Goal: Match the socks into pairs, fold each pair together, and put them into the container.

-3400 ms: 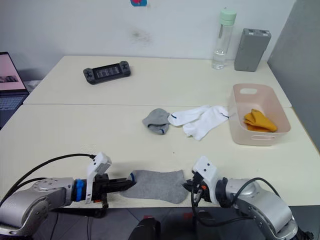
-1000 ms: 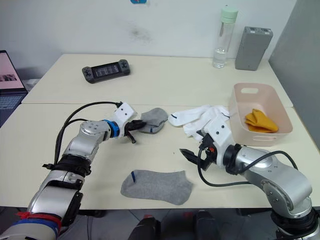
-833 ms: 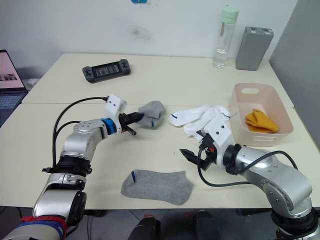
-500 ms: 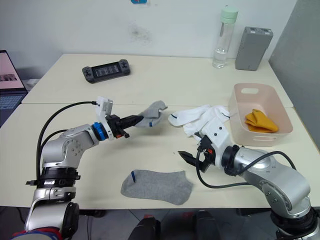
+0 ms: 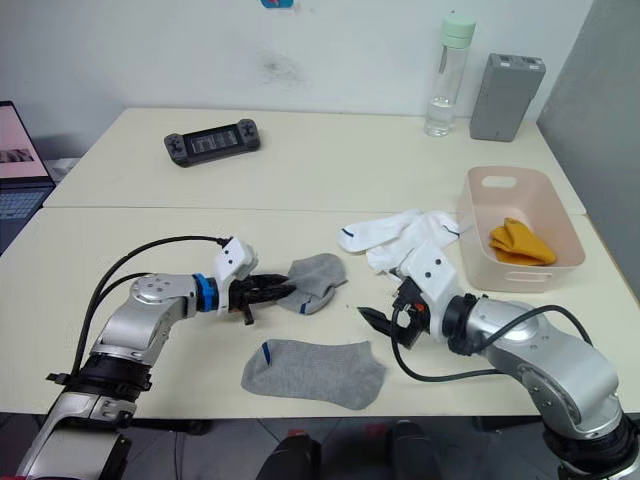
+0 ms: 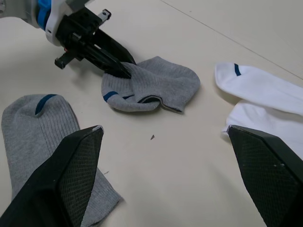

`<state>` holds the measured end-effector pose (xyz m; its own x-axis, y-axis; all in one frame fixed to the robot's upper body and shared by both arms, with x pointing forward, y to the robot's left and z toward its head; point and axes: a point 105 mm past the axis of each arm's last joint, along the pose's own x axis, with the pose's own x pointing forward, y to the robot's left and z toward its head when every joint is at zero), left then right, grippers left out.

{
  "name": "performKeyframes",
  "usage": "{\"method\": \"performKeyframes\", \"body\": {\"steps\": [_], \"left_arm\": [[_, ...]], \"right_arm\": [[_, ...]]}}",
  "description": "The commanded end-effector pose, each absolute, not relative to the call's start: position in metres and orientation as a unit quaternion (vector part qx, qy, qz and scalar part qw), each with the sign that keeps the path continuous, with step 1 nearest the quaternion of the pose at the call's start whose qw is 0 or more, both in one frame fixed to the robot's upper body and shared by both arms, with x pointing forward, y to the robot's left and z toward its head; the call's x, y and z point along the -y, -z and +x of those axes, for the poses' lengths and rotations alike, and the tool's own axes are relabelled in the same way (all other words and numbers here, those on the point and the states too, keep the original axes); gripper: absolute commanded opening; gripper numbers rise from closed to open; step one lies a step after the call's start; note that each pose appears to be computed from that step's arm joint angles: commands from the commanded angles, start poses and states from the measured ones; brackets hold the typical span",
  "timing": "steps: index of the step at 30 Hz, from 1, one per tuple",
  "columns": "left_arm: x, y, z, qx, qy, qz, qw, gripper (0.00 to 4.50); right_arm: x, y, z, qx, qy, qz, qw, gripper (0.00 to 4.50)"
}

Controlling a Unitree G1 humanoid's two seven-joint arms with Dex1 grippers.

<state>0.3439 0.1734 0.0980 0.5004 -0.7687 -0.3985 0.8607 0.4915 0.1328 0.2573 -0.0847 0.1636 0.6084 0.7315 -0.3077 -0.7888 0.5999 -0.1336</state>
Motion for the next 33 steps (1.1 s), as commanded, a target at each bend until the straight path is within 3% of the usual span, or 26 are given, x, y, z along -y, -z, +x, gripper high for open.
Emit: {"method": "performKeyframes", "body": {"steps": [1, 6, 15, 18, 28, 33], "left_arm": [[-0.169, -0.129, 0.345, -0.086, 0.501, 0.180, 0.842, 2.27], [-0.132, -0.144, 0.339, -0.046, 0.543, 0.210, 0.812, 3.80], [-0.118, -0.122, 0.359, -0.051, 0.531, 0.307, 0.788, 3.80], [-0.122, -0.118, 0.366, -0.063, 0.517, 0.308, 0.796, 3.21], [-0.127, -0.114, 0.368, -0.071, 0.509, 0.284, 0.809, 0.11], [-0.132, -0.148, 0.371, -0.047, 0.485, 0.165, 0.858, 0.05]], "right_arm": [[0.083, -0.173, 0.254, -0.084, -0.430, -0.138, 0.888, 4.50], [0.082, -0.172, 0.255, -0.083, -0.432, -0.137, 0.888, 4.50], [0.083, -0.173, 0.254, -0.082, -0.431, -0.138, 0.888, 4.50], [0.084, -0.173, 0.254, -0.083, -0.428, -0.139, 0.889, 4.50], [0.083, -0.174, 0.255, -0.082, -0.428, -0.138, 0.889, 4.50], [0.082, -0.174, 0.255, -0.081, -0.431, -0.139, 0.888, 4.50]]}}
